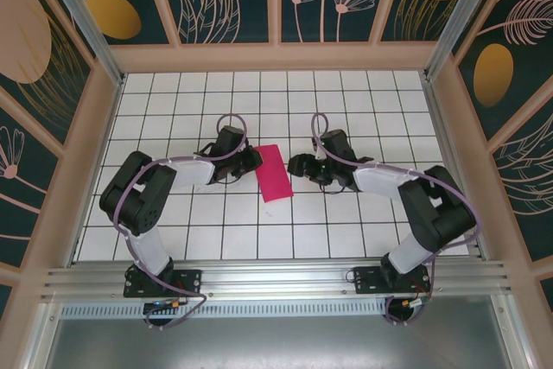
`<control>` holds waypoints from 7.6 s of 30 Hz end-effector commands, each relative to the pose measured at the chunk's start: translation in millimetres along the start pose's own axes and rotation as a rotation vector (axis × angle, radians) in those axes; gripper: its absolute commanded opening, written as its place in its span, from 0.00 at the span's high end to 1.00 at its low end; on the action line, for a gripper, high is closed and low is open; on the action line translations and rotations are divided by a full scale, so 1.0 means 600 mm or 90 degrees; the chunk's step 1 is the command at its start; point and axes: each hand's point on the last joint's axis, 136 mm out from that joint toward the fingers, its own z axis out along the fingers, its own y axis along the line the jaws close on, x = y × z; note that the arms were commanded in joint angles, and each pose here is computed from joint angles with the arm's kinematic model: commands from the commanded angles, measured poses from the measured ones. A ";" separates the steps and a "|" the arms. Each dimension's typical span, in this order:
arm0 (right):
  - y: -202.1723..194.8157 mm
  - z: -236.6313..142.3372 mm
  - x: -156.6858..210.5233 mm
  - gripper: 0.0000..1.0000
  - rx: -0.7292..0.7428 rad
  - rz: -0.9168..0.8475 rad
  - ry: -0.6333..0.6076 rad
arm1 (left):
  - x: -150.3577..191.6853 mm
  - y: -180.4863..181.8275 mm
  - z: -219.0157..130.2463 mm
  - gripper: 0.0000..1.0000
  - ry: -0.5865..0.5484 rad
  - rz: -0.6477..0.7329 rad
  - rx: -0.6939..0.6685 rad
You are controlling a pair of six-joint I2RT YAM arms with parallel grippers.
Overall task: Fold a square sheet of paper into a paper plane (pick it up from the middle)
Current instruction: Third fold the triangle at the center of the table.
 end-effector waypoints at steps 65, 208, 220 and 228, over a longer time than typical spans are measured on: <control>0.007 0.015 0.054 0.45 -0.076 0.060 0.043 | 0.057 -0.008 0.047 0.88 0.124 0.126 0.064; 0.006 0.103 -0.011 0.87 -0.020 0.012 0.157 | 0.250 -0.117 -0.094 1.00 0.073 0.651 0.150; -0.008 0.105 0.018 0.87 -0.007 0.005 0.163 | 0.259 -0.118 -0.088 1.00 0.106 0.633 0.176; -0.019 0.108 0.023 0.86 0.008 0.005 0.169 | 0.248 -0.105 -0.082 1.00 0.102 0.597 0.165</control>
